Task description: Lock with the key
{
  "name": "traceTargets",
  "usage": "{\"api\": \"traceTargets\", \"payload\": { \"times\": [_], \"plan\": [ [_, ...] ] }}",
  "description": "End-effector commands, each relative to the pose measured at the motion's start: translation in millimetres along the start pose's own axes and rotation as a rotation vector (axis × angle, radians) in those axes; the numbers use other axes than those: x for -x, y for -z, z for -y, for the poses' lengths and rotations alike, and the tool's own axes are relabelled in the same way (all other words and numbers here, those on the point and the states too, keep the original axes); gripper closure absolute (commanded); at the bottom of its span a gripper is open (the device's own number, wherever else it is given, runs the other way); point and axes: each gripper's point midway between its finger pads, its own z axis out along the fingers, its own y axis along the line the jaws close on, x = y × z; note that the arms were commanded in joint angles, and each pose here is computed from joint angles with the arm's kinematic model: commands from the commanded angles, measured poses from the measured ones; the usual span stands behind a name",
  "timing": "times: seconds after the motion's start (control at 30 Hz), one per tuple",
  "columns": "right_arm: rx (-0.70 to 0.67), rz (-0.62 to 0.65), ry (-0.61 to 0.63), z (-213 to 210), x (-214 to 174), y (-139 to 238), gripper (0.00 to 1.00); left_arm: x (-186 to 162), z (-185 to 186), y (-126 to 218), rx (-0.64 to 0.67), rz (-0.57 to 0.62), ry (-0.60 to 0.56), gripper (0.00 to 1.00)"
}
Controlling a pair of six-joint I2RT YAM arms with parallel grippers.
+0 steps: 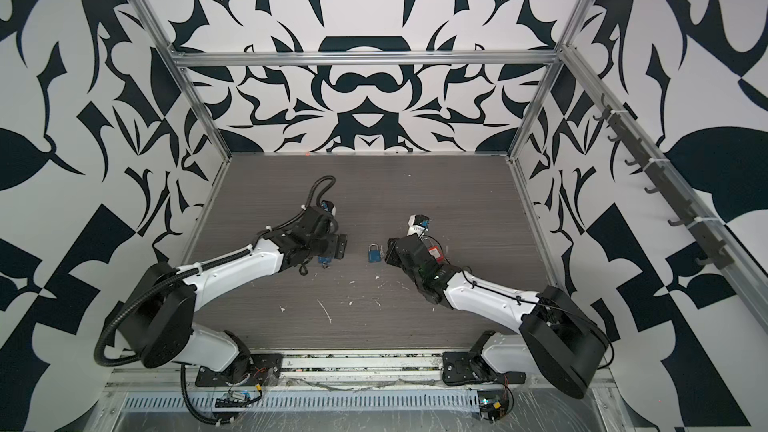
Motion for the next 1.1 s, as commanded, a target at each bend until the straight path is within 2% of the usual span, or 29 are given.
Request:
{"api": "traceTargets", "payload": {
  "times": [0.0, 0.23, 0.47, 0.5, 0.67, 1.07],
  "plan": [
    [-0.038, 0.000, 0.053, 10, -2, 5, 0.72, -33, -30, -4, 0.235, -0.128, -0.018, 0.10],
    [-0.021, -0.014, 0.058, 8, -6, 3, 0.72, -47, -32, -13, 0.274, -0.193, 0.014, 0.11],
    [0.000, -0.034, 0.064, 3, -9, -1, 0.72, -52, -21, -25, 0.230, -0.223, 0.027, 0.14],
    [0.002, -0.033, 0.063, 3, -9, -1, 0.72, -51, -20, -26, 0.226, -0.222, 0.027, 0.19],
    [0.004, -0.027, 0.067, 4, -8, 3, 0.72, -52, -19, -31, 0.212, -0.231, 0.038, 0.26],
    [0.012, -0.025, 0.076, 4, -7, 7, 0.72, -56, -25, -44, 0.188, -0.260, 0.078, 0.40]
  ]
}}
